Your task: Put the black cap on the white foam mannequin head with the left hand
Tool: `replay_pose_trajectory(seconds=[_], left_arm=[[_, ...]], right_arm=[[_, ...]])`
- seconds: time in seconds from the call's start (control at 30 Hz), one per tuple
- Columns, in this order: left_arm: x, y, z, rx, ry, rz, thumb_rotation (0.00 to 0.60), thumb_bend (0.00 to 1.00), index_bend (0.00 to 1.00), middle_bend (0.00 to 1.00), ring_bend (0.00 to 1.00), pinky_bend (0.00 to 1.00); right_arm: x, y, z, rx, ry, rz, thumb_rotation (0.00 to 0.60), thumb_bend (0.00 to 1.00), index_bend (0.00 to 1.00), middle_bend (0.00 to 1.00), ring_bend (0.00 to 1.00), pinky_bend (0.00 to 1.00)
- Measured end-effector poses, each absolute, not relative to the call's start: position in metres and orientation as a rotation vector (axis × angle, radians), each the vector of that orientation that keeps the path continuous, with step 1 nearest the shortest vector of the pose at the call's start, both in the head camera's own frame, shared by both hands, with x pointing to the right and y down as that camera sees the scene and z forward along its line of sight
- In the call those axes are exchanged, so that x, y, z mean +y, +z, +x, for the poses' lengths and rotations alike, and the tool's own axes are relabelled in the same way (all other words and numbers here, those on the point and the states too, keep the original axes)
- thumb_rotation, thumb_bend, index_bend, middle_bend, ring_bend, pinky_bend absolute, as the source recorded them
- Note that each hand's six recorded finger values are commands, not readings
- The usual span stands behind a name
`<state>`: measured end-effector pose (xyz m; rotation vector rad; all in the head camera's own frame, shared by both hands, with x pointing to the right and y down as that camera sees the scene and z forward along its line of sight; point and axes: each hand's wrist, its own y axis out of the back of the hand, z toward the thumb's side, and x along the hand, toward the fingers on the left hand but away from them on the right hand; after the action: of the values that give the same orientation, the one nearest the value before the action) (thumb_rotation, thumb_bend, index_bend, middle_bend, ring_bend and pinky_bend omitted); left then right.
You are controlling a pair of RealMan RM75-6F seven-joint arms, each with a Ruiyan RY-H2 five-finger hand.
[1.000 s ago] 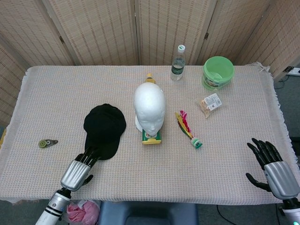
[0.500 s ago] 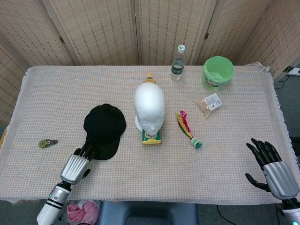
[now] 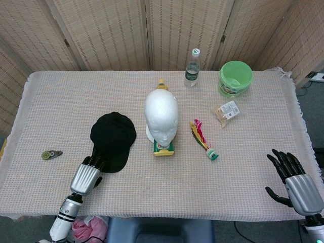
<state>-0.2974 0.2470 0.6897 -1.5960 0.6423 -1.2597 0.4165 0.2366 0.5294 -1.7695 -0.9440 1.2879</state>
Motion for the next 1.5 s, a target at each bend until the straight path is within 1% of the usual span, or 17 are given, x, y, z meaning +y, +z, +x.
replay_pose_trajectory(seconds=[0.27, 0.7, 1.1, 1.5], left_arm=[[0.25, 0.701, -0.298, 0.66, -1.274, -1.564, 0.6, 0.26, 0.33, 0.27, 0.16, 0.35], [0.246, 0.708, -0.293, 0.718, -1.272, -1.514, 0.6, 0.26, 0.37, 0.33, 0.2, 0.37], [0.248, 0.718, -0.293, 0.728, -1.285, -1.5, 0.6, 0.26, 0.39, 0.34, 0.21, 0.38], [0.243, 0.724, -0.293, 0.742, -1.263, -1.474, 0.6, 0.26, 0.43, 0.4, 0.25, 0.42]], right_arm=[[0.237, 0.53, 0.416, -0.942, 1.291, -1.767, 0.6, 0.19, 0.0, 0.0, 0.0, 0.0], [0.235, 0.531, 0.416, -0.943, 1.295, -1.766, 0.6, 0.19, 0.0, 0.0, 0.0, 0.0], [0.235, 0.529, 0.417, -0.951, 1.288, -1.764, 0.6, 0.19, 0.0, 0.0, 0.0, 0.0], [0.235, 0.531, 0.417, -0.947, 1.295, -1.764, 0.6, 0.19, 0.0, 0.0, 0.0, 0.0]])
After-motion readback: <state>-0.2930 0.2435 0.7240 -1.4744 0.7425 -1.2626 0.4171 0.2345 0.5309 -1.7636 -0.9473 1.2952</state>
